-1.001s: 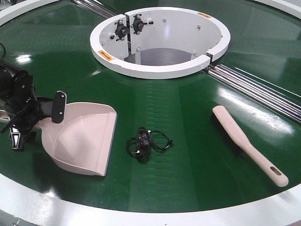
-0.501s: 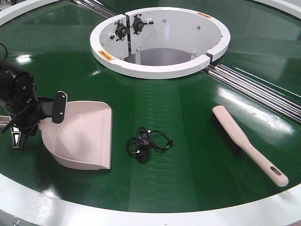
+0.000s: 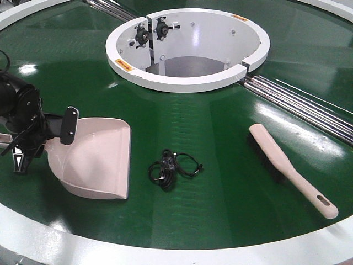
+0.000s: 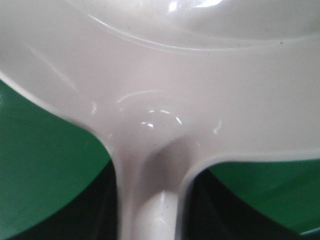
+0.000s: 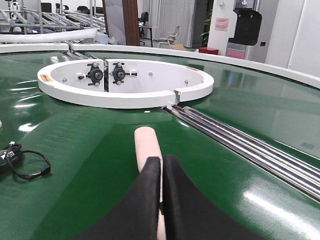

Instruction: Clean and inspect green conveyor with broom and dustpan

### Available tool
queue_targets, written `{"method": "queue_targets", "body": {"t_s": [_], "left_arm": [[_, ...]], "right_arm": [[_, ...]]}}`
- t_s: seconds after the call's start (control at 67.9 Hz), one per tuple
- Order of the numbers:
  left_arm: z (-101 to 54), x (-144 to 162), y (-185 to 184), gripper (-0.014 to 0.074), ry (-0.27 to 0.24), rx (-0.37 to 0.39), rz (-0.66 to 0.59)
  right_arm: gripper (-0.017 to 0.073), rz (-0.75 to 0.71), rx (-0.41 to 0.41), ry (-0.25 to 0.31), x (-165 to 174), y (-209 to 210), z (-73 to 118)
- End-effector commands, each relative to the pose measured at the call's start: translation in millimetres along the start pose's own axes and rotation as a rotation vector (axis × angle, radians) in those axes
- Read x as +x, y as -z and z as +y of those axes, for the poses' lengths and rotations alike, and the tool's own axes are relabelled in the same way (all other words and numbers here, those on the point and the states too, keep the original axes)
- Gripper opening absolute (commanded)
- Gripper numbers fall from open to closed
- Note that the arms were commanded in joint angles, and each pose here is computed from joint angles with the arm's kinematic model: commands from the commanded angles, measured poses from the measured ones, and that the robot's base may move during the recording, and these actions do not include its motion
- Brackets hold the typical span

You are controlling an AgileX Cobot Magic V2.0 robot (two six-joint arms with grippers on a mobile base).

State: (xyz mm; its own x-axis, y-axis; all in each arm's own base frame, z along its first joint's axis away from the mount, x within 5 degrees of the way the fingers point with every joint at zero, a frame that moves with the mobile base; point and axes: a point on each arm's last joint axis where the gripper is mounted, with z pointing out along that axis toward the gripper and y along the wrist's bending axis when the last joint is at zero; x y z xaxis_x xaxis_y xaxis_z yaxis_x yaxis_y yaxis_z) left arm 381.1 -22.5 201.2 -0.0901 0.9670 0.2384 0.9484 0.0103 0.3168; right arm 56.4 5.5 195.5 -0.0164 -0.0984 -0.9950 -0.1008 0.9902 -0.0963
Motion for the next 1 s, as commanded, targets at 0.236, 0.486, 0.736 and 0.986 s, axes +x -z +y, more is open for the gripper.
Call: {"method": "queue_targets", "body": {"t_s": [0.236, 0.486, 0.736, 0.986], "left_arm": [[11.5, 5.1, 24.0, 0.0035, 0.008, -0.105, -0.005], [11.5, 5.1, 24.0, 0.0035, 0.009, -0.105, -0.006], [11.5, 5.1, 24.0, 0.0035, 0.009, -0.105, -0.006], [11.5, 5.1, 24.0, 0.0035, 0.009, -0.105, -0.006]], "right_arm": [[-0.0008, -0.083, 0.013, 0.006, -6.4, 0.9, -0.9], [-0.0008, -0.083, 0.013, 0.006, -6.4, 0.9, -0.9], [-0.0008, -0.083, 0.013, 0.006, -6.4, 0.9, -0.9], [-0.0008, -0.083, 0.013, 0.006, -6.4, 0.9, -0.9]]}}
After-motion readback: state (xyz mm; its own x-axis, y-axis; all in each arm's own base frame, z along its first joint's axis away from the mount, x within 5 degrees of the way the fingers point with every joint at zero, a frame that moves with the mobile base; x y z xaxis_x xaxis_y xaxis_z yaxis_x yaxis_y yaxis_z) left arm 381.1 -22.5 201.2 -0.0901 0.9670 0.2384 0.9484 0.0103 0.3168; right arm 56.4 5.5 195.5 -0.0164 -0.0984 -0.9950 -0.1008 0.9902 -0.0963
